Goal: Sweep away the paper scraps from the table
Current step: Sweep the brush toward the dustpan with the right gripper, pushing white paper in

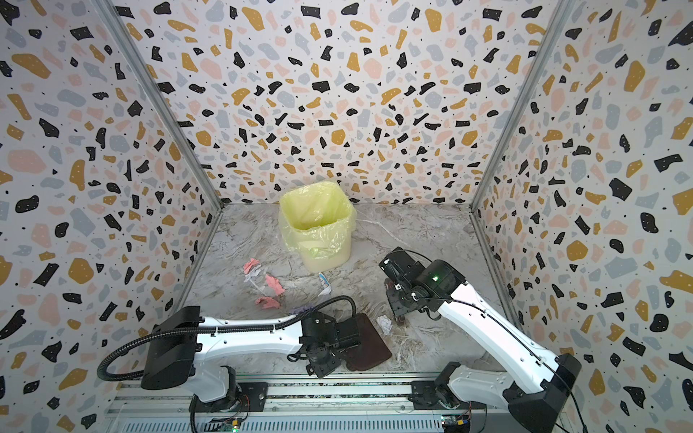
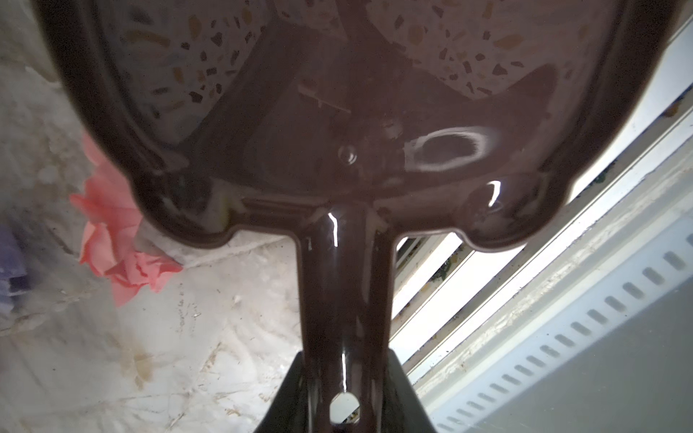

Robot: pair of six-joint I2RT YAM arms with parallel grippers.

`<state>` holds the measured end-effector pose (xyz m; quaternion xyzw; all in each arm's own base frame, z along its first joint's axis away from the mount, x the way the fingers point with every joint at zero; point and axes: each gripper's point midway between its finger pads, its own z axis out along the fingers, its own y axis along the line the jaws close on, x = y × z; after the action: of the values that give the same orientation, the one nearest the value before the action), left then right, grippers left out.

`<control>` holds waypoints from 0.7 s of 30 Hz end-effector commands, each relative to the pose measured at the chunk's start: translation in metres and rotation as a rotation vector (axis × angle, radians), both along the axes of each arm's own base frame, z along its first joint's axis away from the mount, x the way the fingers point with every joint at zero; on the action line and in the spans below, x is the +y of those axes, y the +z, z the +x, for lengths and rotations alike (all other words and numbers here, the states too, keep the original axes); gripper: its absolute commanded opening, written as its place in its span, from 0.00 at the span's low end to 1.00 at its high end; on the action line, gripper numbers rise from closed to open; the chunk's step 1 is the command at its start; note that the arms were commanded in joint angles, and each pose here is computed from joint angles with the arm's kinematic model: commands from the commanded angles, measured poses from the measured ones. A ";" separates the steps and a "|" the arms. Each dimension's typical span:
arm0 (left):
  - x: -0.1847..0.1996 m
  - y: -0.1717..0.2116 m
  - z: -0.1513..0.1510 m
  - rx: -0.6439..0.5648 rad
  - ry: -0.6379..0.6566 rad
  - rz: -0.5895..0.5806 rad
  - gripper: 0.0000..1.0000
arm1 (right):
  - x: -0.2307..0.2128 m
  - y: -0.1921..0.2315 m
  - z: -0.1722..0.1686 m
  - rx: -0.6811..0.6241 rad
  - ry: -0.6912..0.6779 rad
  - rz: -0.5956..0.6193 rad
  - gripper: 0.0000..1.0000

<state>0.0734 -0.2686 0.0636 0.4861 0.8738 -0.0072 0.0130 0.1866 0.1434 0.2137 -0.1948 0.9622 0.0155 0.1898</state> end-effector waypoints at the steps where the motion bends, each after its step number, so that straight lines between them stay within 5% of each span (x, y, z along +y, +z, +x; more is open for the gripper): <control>1: 0.008 -0.004 -0.001 0.016 0.003 0.027 0.00 | 0.005 -0.001 -0.004 0.008 0.029 0.013 0.00; 21: -0.008 0.002 0.005 0.009 0.006 -0.018 0.00 | 0.062 0.025 -0.043 0.077 0.207 0.243 0.00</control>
<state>0.0763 -0.2686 0.0606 0.4811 0.8766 -0.0074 0.0103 0.1497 0.1937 0.2177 -0.2676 0.9438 0.1107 0.1594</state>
